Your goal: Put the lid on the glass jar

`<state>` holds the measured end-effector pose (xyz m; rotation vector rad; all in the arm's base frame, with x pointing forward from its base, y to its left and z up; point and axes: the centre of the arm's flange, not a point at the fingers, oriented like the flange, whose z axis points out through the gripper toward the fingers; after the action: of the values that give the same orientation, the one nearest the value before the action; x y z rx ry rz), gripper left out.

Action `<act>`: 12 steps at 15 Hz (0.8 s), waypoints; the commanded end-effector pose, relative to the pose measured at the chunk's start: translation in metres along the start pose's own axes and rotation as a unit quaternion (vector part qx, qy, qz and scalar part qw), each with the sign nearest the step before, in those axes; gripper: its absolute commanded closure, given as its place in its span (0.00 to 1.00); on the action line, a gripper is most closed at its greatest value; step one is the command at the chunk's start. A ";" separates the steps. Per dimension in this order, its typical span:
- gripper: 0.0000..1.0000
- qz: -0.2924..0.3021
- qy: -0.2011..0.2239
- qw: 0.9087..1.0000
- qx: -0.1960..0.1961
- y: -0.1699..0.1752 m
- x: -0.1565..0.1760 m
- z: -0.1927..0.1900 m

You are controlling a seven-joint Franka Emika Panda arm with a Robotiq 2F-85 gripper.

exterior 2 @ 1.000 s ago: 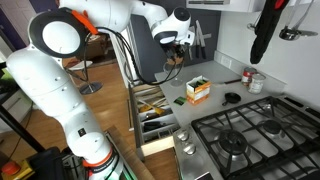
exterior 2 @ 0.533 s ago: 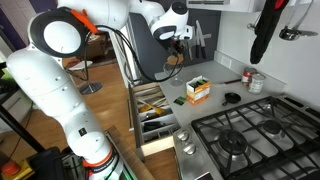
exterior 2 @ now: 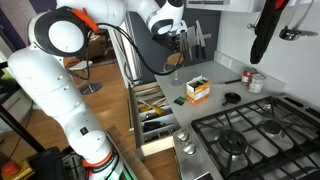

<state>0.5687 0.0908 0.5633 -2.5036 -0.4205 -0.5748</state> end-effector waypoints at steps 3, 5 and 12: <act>0.64 -0.088 -0.013 0.996 -0.027 0.007 0.008 0.013; 0.77 -0.107 -0.009 0.993 -0.043 0.012 0.011 0.010; 1.00 -0.123 0.008 0.988 -0.093 0.030 0.014 0.004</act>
<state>0.5896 0.0773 0.5597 -2.6040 -0.6873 -0.7556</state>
